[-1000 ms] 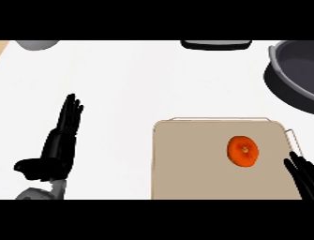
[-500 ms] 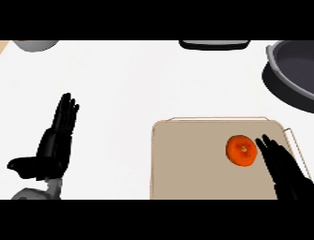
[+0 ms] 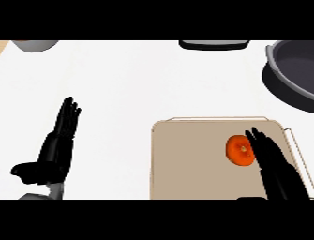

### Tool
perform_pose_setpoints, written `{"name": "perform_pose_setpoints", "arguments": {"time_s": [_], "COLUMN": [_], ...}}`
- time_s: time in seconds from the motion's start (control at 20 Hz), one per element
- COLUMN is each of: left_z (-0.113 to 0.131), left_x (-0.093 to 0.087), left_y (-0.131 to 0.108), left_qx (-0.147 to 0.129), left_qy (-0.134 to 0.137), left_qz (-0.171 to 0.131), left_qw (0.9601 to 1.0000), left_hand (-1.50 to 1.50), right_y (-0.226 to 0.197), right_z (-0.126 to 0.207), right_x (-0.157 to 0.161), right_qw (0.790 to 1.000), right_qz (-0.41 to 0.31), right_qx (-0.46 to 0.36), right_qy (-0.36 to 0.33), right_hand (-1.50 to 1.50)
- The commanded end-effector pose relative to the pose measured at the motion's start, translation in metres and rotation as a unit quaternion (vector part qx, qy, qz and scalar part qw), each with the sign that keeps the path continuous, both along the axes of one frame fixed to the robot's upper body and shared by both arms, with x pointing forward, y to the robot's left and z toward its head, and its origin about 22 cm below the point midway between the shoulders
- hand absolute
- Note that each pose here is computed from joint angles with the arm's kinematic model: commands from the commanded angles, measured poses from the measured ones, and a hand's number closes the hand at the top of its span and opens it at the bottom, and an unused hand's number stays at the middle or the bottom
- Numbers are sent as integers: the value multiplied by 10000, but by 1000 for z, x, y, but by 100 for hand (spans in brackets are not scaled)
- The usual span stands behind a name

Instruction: Pick the squash from the tray and place it in the pot

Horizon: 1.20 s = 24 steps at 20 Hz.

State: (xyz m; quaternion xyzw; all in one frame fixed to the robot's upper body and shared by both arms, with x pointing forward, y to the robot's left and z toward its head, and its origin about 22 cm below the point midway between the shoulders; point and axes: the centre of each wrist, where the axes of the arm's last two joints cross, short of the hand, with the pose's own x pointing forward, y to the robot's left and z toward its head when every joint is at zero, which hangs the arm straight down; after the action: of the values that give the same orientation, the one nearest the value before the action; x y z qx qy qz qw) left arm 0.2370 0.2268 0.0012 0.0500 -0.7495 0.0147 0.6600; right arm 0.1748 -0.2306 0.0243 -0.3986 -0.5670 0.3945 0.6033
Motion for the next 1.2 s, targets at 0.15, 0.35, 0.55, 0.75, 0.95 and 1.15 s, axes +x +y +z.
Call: {"name": "perform_pose_setpoints", "arguments": {"time_s": [0.15, 0.35, 0.55, 0.75, 0.95, 1.15], "left_z": [22, 6, 1, 1, -15, 7], "left_x": [12, 6, 11, -13, -3, 5], "left_y": [-9, -1, 7, 5, 20, -2], "left_qx": [-109, -31, 19, -31, -61, -96], "left_qy": [-29, -67, -5, 0, 15, -51], "left_qz": [43, -16, 53, 87, 49, -33], "left_qw": [9999, 10000, 10000, 10000, 10000, 9999], "left_hand": [0, 0, 0, 0, 0, 0], "right_y": [-5, 9, -1, 0, -12, -5], "right_z": [-18, -26, -10, -8, -18, -25], "right_x": [4, 15, 30, 52, 42, 40], "right_qw": [10000, 9999, 9977, 9941, 9933, 9908], "right_qz": [-41, 27, 88, 72, 137, 191], "right_qx": [-21, -104, -391, -428, -402, -459], "right_qy": [-6, 119, -550, -992, -1072, -1262], "right_hand": [-150, -150, 150, 150, 150, 150]}}
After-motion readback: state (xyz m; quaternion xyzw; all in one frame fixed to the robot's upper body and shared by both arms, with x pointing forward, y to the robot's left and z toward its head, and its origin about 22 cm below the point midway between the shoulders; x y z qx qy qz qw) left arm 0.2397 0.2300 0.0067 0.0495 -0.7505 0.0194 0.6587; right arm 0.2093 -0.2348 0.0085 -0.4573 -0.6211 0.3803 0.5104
